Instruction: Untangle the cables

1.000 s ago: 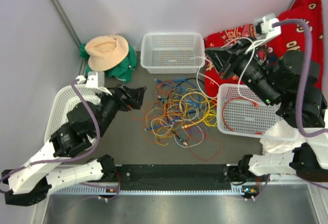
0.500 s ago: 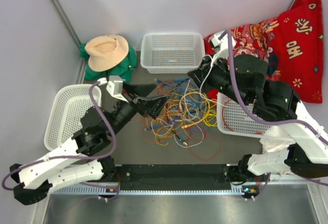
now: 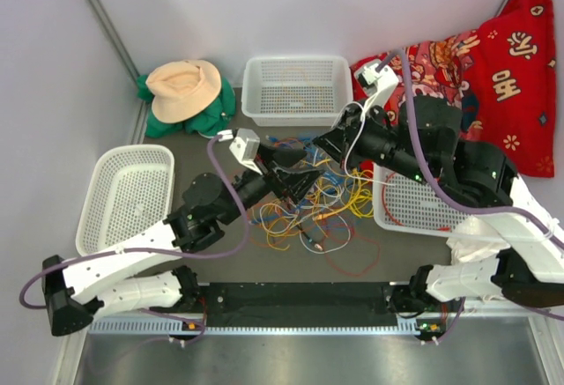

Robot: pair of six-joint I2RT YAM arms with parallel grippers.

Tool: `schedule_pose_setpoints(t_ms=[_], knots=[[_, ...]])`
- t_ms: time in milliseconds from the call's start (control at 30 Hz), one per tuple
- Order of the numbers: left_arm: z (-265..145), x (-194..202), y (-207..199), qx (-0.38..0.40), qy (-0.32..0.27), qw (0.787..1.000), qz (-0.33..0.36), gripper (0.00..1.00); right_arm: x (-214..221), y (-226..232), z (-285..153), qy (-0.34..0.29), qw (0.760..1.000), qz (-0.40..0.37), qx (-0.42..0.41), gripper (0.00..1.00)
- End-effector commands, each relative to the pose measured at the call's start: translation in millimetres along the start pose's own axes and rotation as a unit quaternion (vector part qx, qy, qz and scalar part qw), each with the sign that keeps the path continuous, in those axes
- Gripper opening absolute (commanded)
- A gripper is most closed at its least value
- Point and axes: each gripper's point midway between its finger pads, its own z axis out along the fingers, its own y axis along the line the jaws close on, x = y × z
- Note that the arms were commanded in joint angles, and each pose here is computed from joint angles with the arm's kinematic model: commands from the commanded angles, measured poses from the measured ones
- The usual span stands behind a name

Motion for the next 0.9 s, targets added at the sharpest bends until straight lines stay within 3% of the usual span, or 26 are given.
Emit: schedule_pose_setpoints(t_ms=[0, 67, 100, 133, 167, 200, 300, 333, 367, 400, 467, 567, 600, 667, 700, 867], knots=[[13.0, -14.2, -17.2, 0.040, -0.034, 0.999, 0.002, 0.62, 0.9, 6.5, -6.3, -0.003, 1.000, 0.017, -0.023, 0.00], [17.5, -11.9, -17.6, 0.041, -0.030, 0.999, 0.003, 0.45, 6.6, 5.2, -4.1, 0.003, 1.000, 0.017, -0.021, 0.00], [18.5, -11.0, -17.9, 0.041, -0.028, 0.999, 0.002, 0.20, 6.1, 4.8, -5.9, 0.001, 1.000, 0.019, -0.022, 0.00], [18.6, -8.7, -13.5, 0.031, -0.024, 0.999, 0.002, 0.07, 10.4, 3.6, -4.0, 0.006, 1.000, 0.018, -0.020, 0.00], [18.2, -11.5, -11.9, 0.023, -0.025, 0.999, -0.001, 0.00, 10.6, 2.6, -5.1, 0.005, 1.000, 0.018, -0.018, 0.00], [17.4, -11.4, -8.5, 0.012, -0.023, 1.000, -0.003, 0.00, 11.8, 1.2, -5.1, 0.005, 1.000, 0.017, -0.016, 0.00], [6.1, -19.8, 14.0, -0.062, -0.022, 0.998, -0.014, 0.00, 19.8, -6.7, -6.5, 0.007, 1.000, 0.016, -0.003, 0.57], [1.1, -40.1, 16.0, -0.086, -0.038, 0.995, -0.028, 0.00, 19.2, -11.3, -9.2, 0.002, 1.000, 0.016, 0.007, 0.80], [-10.9, -31.3, 43.9, -0.166, -0.012, 0.986, -0.017, 0.00, 21.8, -15.1, -9.7, 0.003, 1.000, 0.016, 0.015, 0.89], [-17.3, -36.3, 51.5, -0.197, -0.010, 0.980, -0.020, 0.00, 27.4, -18.9, -8.4, 0.009, 1.000, 0.015, 0.023, 0.96], [-42.5, -53.7, 76.2, -0.287, -0.010, 0.958, -0.001, 0.00, 32.4, -26.8, -9.2, 0.010, 0.999, 0.014, 0.040, 0.99], [-74.3, -88.2, 90.5, -0.361, -0.044, 0.931, -0.005, 0.00, 46.8, -36.7, -5.4, 0.020, 0.998, 0.010, 0.060, 0.99], [-97.7, -93.5, 105.9, -0.417, -0.048, 0.907, 0.007, 0.00, 57.6, -41.1, -1.5, 0.032, 0.997, 0.006, 0.068, 0.99], [-121.2, -119.1, 110.4, -0.458, -0.074, 0.886, 0.009, 0.00, 65.0, -46.9, 1.9, 0.037, 0.996, 0.003, 0.081, 0.99], [-143.7, -126.7, 119.7, -0.500, -0.081, 0.862, 0.021, 0.00, 74.8, -50.3, 5.7, 0.047, 0.995, 0.000, 0.087, 0.99], [-209.5, -186.8, 119.0, -0.566, -0.155, 0.809, 0.011, 0.00, 98.3, -58.7, 13.9, 0.069, 0.993, -0.007, 0.099, 0.99]])
